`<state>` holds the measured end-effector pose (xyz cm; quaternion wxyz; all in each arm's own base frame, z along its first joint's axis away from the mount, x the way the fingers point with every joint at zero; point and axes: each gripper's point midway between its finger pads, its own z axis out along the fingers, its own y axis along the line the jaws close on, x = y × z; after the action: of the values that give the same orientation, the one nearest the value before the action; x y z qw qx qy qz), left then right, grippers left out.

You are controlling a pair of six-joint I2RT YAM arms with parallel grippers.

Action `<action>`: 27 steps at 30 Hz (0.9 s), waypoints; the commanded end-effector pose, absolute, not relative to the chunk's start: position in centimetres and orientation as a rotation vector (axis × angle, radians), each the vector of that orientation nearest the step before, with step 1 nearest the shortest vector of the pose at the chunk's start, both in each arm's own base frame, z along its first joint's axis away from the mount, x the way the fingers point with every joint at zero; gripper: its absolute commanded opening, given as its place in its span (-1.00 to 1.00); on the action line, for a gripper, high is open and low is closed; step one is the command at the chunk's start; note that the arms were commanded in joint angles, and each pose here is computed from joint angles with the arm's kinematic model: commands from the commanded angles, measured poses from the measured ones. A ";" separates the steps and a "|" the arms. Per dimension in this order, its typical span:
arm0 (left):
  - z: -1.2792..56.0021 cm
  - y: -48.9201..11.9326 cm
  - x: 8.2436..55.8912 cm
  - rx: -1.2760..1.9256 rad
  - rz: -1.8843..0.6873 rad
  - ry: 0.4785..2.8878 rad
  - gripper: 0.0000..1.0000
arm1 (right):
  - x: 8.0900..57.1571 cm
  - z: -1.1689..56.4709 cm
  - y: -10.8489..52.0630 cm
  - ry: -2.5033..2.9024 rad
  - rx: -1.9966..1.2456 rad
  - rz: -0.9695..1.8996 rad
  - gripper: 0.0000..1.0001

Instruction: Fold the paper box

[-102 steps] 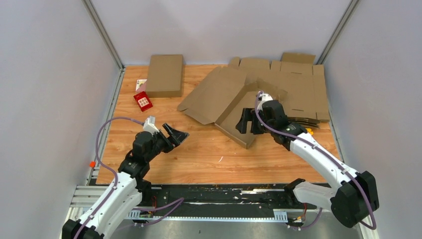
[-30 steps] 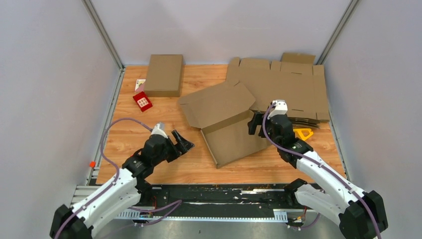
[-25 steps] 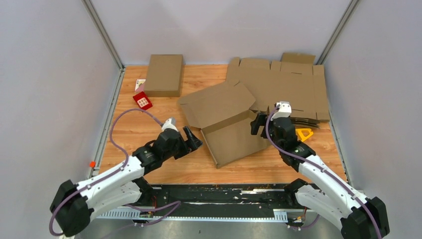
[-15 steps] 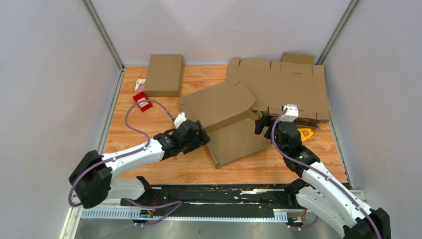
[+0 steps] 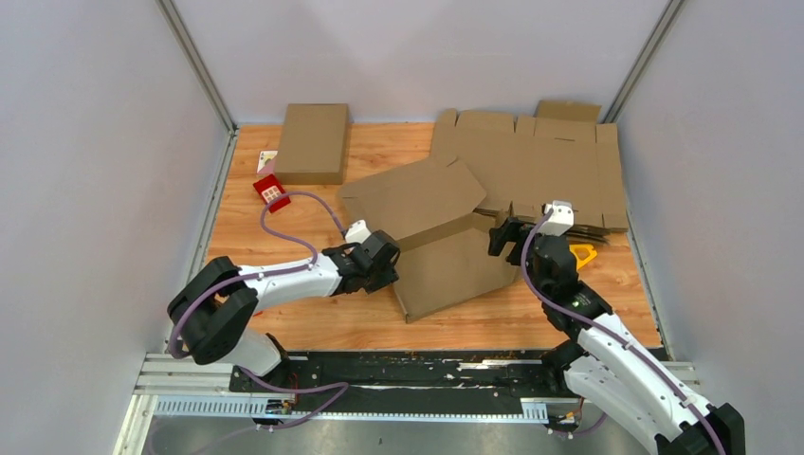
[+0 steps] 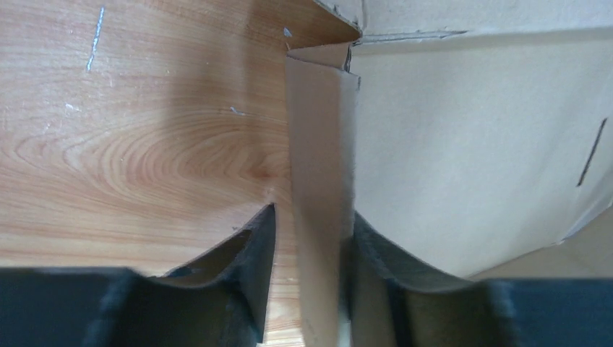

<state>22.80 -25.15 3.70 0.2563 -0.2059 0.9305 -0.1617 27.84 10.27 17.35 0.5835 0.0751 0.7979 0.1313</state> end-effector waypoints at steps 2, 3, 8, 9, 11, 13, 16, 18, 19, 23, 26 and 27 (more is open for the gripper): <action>6.0 -25.6 24.2 -0.556 -0.452 2.451 -0.43 | 28.1 18.5 10.0 1.800 0.222 0.330 0.74; 6.5 -25.1 24.4 -0.559 -0.429 2.434 -0.52 | 28.1 18.5 10.0 1.801 0.223 0.329 0.74; 10.8 -22.6 25.5 -0.572 -0.361 2.307 -0.87 | 28.1 18.5 9.9 1.801 0.225 0.326 0.74; 11.8 -22.1 25.7 -0.572 -0.355 2.280 -0.91 | 28.1 18.5 9.9 1.801 0.227 0.326 0.74; 13.7 -20.9 26.1 -0.573 -0.346 2.234 -0.99 | 28.0 18.6 9.8 1.797 0.229 0.325 0.74; 15.6 -19.5 26.2 -0.553 -0.350 2.198 -1.00 | 27.9 18.8 9.7 1.789 0.232 0.325 0.74; 17.6 -17.6 26.1 -0.515 -0.353 2.165 -1.00 | 27.8 19.1 9.5 1.773 0.237 0.330 0.73; 18.5 -16.0 25.7 -0.481 -0.322 2.153 -1.00 | 27.6 19.3 9.4 1.760 0.241 0.334 0.73; 18.8 -15.1 25.4 -0.459 -0.296 2.148 -1.00 | 27.6 19.4 9.3 1.754 0.244 0.336 0.72; 19.3 -12.6 23.7 -0.314 -0.210 2.166 -1.00 | 27.5 19.5 9.3 1.738 0.246 0.344 0.71; 18.4 -11.7 22.3 -0.182 -0.177 2.204 -1.00 | 27.6 19.4 9.5 1.743 0.237 0.351 0.70; 17.6 -11.1 21.8 -0.164 -0.152 2.221 -1.00 | 27.6 19.3 9.6 1.747 0.232 0.353 0.70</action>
<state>23.26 -13.23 18.73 0.4434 -0.1347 0.8797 -0.1066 27.17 9.50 18.56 0.6113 0.0899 0.7732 0.1428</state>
